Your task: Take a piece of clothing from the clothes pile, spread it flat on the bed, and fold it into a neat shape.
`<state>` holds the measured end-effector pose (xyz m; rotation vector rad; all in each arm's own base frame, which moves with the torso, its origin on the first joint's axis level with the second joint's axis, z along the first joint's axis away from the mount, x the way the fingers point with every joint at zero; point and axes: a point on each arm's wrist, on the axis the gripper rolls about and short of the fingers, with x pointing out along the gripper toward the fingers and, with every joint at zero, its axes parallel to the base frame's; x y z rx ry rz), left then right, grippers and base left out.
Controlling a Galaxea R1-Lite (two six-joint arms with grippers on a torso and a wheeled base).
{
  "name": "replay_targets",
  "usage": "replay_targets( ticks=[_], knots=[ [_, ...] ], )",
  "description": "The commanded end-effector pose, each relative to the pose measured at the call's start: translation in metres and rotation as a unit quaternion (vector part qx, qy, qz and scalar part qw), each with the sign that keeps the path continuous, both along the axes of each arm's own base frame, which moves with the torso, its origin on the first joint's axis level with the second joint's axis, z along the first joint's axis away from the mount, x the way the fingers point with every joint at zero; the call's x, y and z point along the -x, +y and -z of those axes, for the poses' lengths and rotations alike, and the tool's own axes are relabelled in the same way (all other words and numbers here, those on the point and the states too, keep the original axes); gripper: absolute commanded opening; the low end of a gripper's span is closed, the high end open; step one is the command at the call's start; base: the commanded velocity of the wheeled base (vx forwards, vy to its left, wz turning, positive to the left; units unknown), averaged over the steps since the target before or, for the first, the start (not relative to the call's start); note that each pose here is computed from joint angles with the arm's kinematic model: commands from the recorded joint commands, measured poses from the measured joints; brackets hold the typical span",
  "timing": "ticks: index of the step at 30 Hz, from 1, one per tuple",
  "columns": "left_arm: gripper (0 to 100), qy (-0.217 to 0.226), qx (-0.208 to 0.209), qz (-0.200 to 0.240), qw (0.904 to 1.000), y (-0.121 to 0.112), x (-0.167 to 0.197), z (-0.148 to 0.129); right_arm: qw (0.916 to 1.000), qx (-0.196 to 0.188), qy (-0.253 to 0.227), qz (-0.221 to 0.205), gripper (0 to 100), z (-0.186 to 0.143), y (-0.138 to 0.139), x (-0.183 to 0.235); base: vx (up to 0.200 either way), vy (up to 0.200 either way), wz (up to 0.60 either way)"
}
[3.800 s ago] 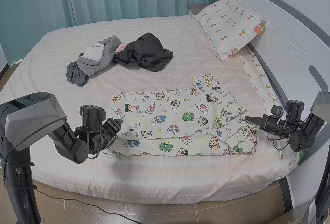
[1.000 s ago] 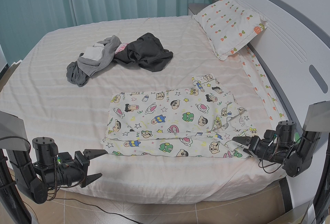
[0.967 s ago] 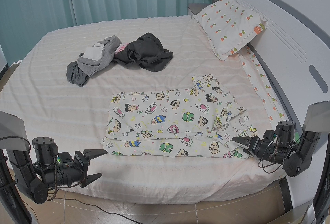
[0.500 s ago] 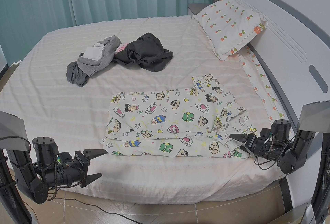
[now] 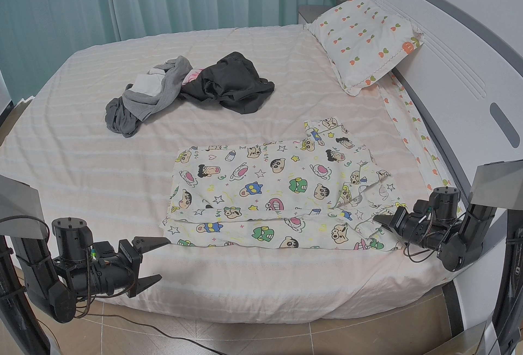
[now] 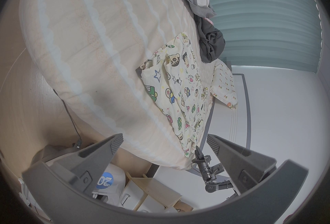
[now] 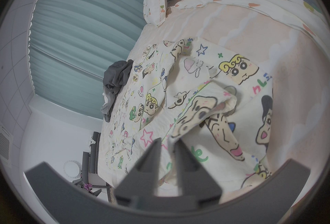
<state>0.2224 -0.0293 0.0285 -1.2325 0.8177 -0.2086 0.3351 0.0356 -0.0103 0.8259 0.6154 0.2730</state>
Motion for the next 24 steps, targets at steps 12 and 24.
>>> replay_targets(
  ticks=[12,24],
  knots=[
    [100,0.001,0.001,0.000,1.0000,0.000,0.000,0.000,0.9985,0.012,-0.050,0.021,0,-0.036,0.010,0.001,0.000,0.000,0.00],
    [100,0.003,0.000,0.000,1.0000,0.000,0.001,0.001,0.9991,0.017,-0.038,0.014,0,-0.078,0.017,-0.020,0.000,0.000,0.00]
  ],
)
